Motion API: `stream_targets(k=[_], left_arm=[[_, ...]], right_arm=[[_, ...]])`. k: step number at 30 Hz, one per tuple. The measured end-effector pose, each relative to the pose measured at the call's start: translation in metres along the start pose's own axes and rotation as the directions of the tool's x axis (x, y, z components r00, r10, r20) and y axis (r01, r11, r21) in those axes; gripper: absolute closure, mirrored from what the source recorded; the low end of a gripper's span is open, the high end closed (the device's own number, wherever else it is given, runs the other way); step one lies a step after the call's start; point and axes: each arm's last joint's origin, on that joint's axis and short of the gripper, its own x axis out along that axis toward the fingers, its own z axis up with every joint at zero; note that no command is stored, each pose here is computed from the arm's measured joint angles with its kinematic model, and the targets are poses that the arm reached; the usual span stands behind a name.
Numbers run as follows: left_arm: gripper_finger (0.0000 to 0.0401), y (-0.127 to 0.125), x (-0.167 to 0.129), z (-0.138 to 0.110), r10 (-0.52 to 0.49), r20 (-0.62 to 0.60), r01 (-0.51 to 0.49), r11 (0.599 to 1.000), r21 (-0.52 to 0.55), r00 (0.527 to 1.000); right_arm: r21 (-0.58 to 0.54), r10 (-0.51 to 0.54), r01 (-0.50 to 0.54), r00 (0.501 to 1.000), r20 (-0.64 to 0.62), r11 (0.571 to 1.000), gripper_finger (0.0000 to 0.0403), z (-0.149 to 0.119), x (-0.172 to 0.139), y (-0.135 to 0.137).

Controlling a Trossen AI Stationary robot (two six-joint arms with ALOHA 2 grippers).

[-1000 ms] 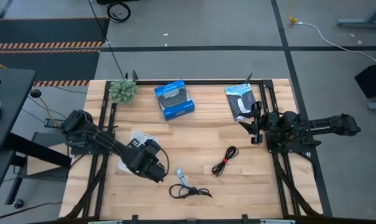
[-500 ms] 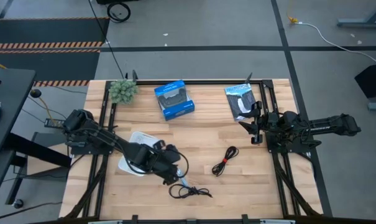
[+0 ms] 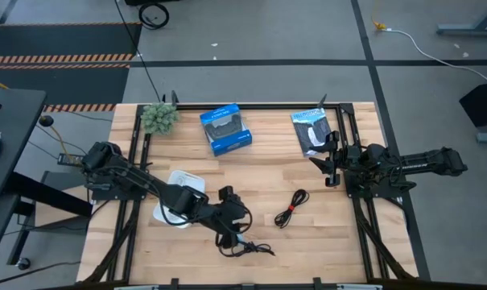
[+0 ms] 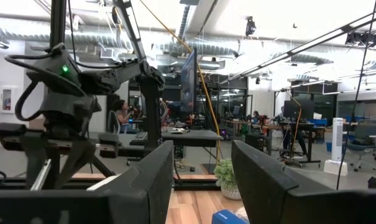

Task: Pick and place USB-C Cables
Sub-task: Put the blue charger cable into the white bin

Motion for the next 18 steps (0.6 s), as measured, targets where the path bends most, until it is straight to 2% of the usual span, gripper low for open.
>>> stream_targets(k=[8,15,18], left_arm=[[0.0225,-0.016,0.028,-0.009,-0.174,-0.011,0.173,0.984,-0.041,0.985],[0.0225,-0.017,0.04,-0.022,-0.149,-0.075,0.145,0.988,-0.049,0.986],[0.0225,-0.014,0.04,-0.028,-0.116,-0.137,0.112,0.993,-0.032,0.984]], right_arm=[[0.0,0.0,0.0,1.0,0.0,1.0,0.0234,0.0,0.0,0.0],[0.0,0.001,-0.001,1.0,0.0,1.0,0.0234,0.0,0.0,0.0],[0.0,0.0,0.0,1.0,0.0,1.0,0.0234,0.0,0.0,0.0]])
